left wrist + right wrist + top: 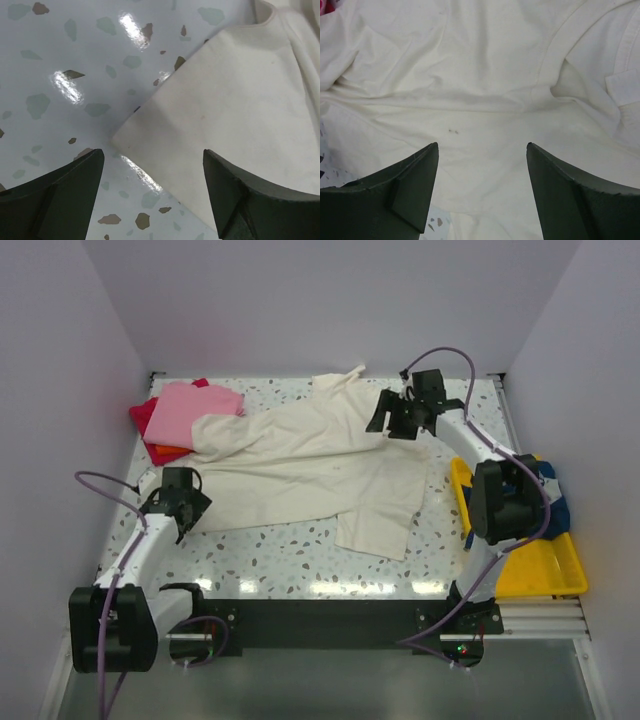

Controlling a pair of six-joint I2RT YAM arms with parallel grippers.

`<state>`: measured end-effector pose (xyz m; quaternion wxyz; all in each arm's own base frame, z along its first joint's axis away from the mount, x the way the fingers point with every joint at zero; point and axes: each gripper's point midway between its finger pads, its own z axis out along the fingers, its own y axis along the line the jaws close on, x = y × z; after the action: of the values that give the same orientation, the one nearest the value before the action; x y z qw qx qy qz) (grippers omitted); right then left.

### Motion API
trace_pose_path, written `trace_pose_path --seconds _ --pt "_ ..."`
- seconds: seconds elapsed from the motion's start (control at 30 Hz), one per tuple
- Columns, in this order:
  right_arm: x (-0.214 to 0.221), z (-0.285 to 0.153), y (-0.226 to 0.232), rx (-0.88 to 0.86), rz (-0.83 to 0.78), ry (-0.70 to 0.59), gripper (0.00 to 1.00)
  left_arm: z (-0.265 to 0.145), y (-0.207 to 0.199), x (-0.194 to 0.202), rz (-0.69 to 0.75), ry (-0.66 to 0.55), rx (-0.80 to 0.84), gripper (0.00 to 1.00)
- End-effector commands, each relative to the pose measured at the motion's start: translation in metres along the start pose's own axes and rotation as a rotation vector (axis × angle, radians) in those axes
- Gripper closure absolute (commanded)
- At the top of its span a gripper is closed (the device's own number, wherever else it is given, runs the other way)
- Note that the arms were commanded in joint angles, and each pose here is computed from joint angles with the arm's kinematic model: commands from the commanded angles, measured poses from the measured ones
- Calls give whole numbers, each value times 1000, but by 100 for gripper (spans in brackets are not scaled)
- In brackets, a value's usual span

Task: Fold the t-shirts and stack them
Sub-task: Fold the tshirt

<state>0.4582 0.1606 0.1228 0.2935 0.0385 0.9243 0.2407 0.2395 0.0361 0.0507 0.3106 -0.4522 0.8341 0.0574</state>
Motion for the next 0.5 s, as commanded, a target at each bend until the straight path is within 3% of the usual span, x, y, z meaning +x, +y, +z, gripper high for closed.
trace_pose_path --seconds 0.0,0.13,0.47 --pt "-7 -28 17 -50 -18 -45 25 7 19 -1 -128 16 -71 17" --pt "5 -37 15 -45 -19 -32 25 12 28 7 -180 40 -85 31" --pt "28 -48 7 -23 -16 -8 25 17 35 23 -198 84 -107 50"
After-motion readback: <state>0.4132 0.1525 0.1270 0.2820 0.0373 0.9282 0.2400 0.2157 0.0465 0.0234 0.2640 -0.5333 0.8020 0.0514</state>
